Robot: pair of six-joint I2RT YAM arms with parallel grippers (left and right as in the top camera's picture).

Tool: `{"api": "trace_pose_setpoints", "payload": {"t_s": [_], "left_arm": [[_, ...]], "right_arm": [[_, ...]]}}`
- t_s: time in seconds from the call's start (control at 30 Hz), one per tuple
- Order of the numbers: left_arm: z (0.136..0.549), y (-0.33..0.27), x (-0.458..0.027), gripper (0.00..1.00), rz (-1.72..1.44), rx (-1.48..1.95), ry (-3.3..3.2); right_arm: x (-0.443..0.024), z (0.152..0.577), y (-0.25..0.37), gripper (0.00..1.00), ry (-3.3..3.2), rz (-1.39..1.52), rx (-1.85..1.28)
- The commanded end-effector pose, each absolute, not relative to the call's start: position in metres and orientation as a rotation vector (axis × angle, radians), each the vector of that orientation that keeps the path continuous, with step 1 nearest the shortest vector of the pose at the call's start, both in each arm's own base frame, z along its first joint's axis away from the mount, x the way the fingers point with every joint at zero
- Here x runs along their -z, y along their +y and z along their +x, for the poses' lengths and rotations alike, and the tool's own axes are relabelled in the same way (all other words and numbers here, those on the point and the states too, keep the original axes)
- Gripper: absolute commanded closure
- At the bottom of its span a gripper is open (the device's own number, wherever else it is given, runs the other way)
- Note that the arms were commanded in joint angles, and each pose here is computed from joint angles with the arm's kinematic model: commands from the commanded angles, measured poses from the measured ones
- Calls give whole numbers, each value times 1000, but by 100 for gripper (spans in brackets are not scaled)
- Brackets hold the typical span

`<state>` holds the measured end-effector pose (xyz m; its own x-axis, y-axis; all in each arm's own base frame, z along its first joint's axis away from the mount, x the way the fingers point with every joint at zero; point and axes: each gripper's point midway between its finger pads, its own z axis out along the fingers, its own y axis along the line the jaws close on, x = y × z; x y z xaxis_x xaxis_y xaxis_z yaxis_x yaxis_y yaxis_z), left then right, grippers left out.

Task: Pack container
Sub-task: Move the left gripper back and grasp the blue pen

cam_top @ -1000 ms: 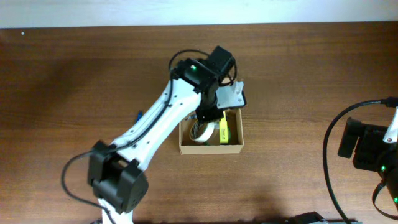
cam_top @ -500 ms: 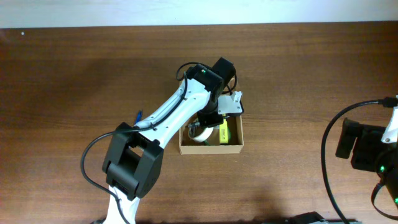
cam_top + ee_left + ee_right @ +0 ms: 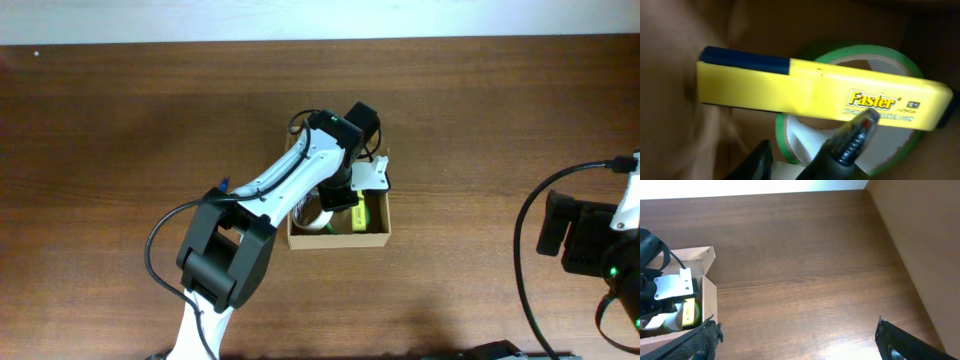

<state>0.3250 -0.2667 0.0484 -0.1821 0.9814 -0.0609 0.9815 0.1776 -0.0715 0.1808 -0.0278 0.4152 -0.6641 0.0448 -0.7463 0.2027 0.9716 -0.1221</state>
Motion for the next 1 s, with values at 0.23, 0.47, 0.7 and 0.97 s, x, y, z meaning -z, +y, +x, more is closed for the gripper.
{"api": "trace_pose_setpoints", "payload": {"t_s": [0.23,0.47,0.7,0.97], "left_arm": [[350,-282,-137,49,1914,117,2255],[355,-280,-182,34,1849,56,2173],[363,-235,-221,50,1578,-190,2313],[389,-107,-281,85,713,-390,2555]], "right_arm": [[-413,179,-23,1,2302,141,222],[-412,179,-19,1,2309,129,192],[-412,179,-17,1,2311,124,180],[-412,179,-17,1,2311,124,180]]}}
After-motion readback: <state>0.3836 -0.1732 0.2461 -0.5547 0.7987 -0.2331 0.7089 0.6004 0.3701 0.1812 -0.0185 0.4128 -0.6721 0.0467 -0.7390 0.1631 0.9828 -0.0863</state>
